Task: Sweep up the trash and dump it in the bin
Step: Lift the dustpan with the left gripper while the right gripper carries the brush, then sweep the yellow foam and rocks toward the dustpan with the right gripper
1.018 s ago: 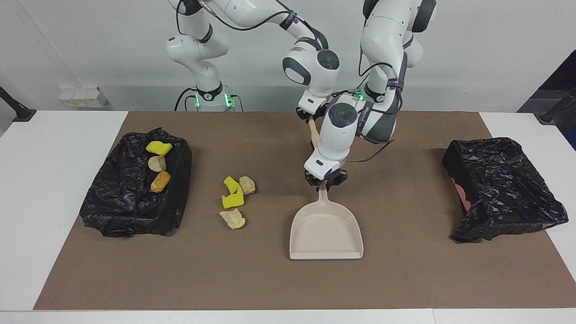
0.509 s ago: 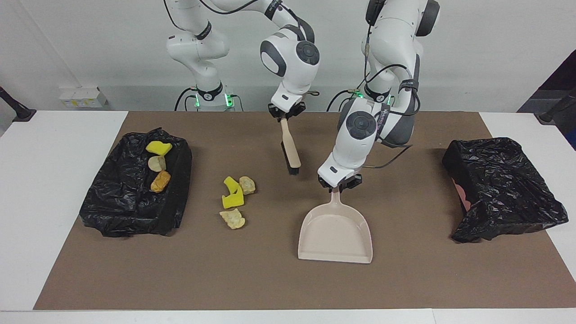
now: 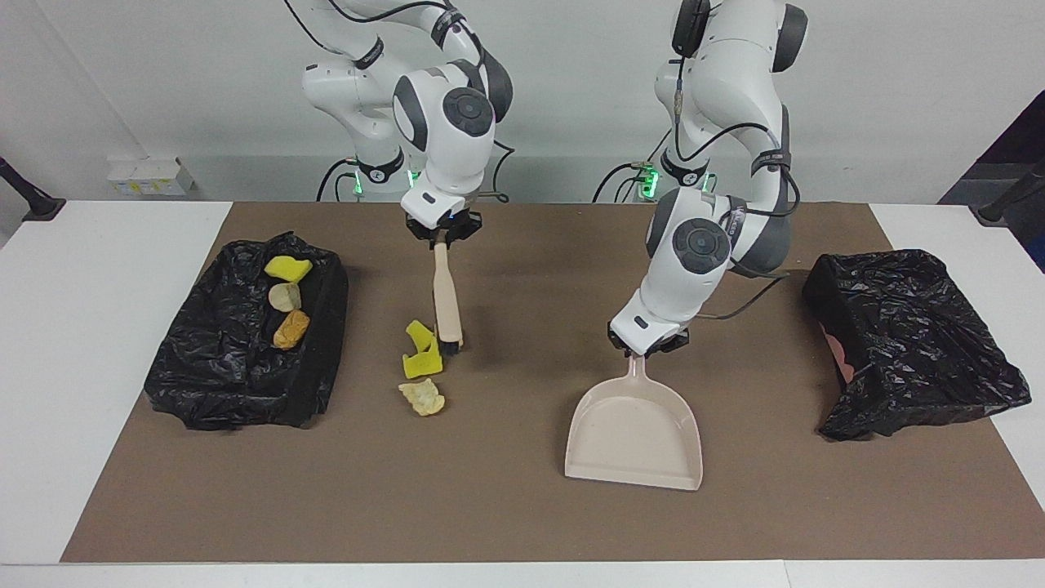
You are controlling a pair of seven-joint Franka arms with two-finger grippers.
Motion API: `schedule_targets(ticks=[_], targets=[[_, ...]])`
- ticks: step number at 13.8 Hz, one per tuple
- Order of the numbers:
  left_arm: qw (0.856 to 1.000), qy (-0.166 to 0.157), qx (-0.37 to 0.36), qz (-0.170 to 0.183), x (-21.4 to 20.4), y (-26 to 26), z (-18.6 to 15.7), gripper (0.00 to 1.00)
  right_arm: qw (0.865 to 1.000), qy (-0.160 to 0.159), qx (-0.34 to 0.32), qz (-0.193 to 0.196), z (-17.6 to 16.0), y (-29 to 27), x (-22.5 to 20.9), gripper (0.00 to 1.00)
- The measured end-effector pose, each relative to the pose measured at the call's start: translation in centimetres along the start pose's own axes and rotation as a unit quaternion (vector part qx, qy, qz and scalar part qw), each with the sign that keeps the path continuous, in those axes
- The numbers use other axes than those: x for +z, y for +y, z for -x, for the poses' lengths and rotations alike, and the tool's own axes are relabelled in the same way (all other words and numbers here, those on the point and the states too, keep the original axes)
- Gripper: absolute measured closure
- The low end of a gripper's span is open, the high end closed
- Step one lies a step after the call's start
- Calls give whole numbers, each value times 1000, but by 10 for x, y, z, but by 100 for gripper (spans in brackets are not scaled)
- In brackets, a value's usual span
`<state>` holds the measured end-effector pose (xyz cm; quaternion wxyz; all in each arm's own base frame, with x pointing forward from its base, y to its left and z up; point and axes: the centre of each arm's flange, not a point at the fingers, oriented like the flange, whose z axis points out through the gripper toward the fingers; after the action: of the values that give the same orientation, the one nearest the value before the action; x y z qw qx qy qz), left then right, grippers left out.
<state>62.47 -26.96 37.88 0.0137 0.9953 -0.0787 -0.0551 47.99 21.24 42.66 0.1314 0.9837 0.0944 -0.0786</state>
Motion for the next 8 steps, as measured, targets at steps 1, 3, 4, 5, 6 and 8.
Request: schedule_targets(ticks=[1,3,4,5,6,8], targets=[[1000,-2,-1,0,-1,-4,-1,69,1000,6,-9,7,-10,21,8,73],[1000,-5,-4,7,-1,-17,-3,69,1000,18,-19,16,-31,58,32,73],[1000,-7,-1,10,-1,-24,-4,69,999,23,-21,24,-41,69,46,73],[1000,-10,2,12,-1,-29,-5,69,999,27,-22,30,-50,76,60,73],[1000,-12,2,14,-1,-33,-5,69,999,28,-21,32,-58,82,73,73],[999,-17,9,25,-1,-42,-6,69,999,22,-23,32,-65,84,91,73]])
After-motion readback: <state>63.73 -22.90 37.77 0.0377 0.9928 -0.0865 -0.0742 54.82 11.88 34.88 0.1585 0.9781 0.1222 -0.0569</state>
